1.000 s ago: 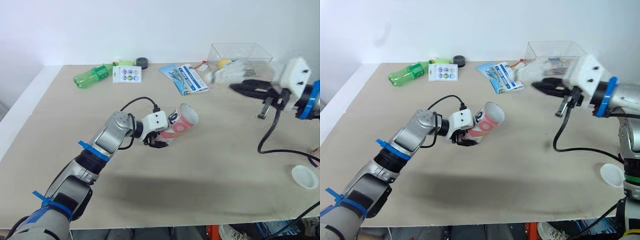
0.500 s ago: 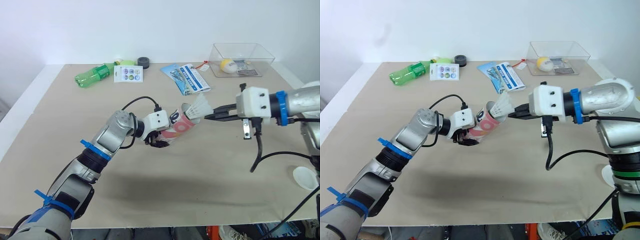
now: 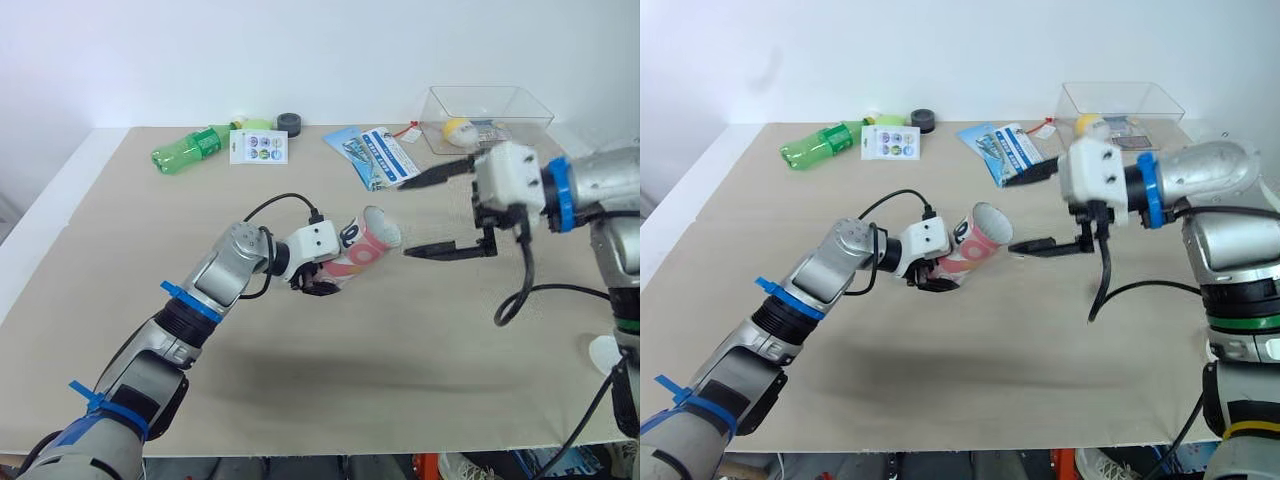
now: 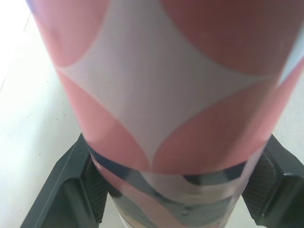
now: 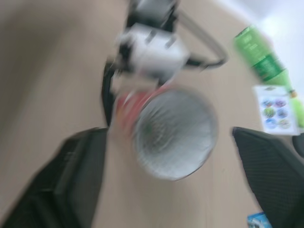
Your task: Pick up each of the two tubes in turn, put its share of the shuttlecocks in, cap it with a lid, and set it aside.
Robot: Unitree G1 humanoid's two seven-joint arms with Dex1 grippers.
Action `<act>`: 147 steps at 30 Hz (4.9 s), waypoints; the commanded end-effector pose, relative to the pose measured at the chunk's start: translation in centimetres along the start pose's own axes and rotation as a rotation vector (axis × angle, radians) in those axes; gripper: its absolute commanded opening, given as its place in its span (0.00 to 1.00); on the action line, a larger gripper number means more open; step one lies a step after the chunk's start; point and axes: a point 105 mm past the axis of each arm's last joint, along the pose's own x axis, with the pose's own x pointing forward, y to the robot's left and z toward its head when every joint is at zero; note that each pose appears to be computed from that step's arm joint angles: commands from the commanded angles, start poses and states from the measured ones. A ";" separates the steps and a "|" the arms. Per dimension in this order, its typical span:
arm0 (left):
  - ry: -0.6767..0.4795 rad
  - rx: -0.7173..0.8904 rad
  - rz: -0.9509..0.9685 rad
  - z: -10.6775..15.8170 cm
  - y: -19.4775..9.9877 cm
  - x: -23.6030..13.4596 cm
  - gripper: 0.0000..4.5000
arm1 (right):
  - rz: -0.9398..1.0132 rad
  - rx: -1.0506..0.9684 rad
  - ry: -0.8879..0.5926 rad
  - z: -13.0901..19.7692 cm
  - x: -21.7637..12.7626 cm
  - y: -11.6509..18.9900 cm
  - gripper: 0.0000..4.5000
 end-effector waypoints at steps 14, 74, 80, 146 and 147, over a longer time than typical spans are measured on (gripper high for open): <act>-0.021 0.035 -0.017 1.4 -0.3 0.4 0.68 | 0.332 -0.287 0.153 -2.3 5.5 0.9 0.01; -0.015 0.006 -0.007 0.1 -0.6 0.6 0.68 | 0.352 -0.275 0.046 0.7 5.6 -1.7 0.01; 0.004 0.001 -0.007 -0.7 -0.5 0.3 0.68 | 0.283 -0.180 -0.017 2.2 2.6 -1.9 0.01; -0.624 -0.008 0.026 2.5 -8.8 4.1 0.68 | -0.307 1.040 0.880 -16.9 -20.0 17.0 0.99; -0.633 -0.025 0.030 2.5 -8.7 4.1 0.68 | -0.302 1.039 0.886 -17.0 -20.0 17.0 0.99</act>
